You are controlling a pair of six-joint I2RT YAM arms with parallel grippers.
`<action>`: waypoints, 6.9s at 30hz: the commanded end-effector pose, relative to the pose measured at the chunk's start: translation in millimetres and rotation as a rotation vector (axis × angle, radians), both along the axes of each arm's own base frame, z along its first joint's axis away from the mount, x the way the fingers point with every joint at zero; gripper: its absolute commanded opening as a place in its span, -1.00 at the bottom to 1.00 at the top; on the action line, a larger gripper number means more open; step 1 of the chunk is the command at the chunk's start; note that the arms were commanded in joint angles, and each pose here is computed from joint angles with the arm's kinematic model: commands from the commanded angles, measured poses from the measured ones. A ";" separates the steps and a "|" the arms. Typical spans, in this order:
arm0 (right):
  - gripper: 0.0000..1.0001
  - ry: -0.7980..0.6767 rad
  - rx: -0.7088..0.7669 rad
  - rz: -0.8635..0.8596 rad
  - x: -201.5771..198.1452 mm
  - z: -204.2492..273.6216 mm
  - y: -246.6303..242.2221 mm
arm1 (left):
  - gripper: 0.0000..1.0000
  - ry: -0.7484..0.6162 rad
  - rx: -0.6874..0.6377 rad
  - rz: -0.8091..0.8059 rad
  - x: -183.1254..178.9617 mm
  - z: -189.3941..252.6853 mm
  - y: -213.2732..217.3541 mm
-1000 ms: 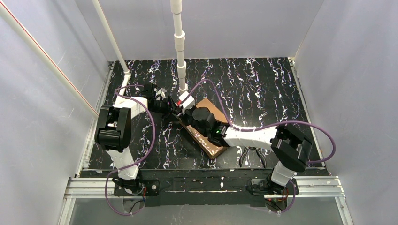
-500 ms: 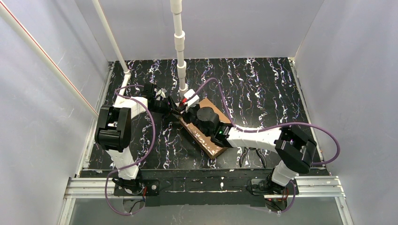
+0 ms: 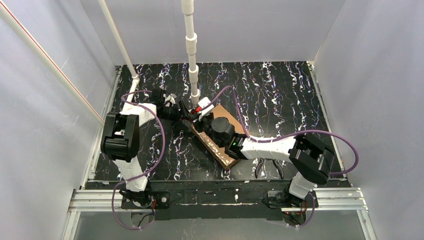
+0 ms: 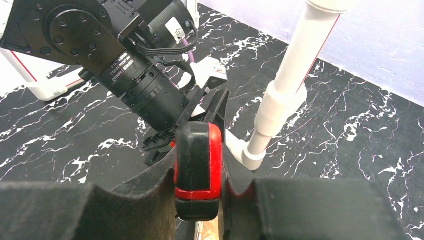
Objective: Unpack the express box
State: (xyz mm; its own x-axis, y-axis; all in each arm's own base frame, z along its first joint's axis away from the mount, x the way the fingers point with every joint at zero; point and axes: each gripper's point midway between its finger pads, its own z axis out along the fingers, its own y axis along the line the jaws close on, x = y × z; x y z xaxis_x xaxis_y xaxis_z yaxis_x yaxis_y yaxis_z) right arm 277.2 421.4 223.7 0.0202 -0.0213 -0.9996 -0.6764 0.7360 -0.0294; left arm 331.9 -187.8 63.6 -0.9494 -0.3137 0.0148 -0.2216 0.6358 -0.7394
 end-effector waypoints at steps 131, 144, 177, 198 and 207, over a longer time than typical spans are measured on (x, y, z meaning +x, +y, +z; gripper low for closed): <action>-0.97 0.381 0.070 -0.127 -4.6 46.0 -93.9 | 0.55 -0.280 0.036 -0.029 -17.6 91.7 28.5; -0.97 0.427 0.045 0.022 5.0 43.4 -70.0 | 0.33 0.026 -0.097 0.181 -56.4 68.0 21.9; -0.97 0.268 -0.090 0.194 -19.8 26.2 -34.6 | 0.22 0.067 0.013 -0.076 -11.9 33.7 8.2; -0.97 0.168 -0.156 0.037 -8.8 18.9 -15.0 | 0.08 0.109 0.041 -0.112 -10.4 -3.0 4.5; -0.97 0.163 -0.160 0.102 -14.9 19.0 -1.6 | 0.35 0.059 -0.082 -0.098 3.8 18.7 -11.3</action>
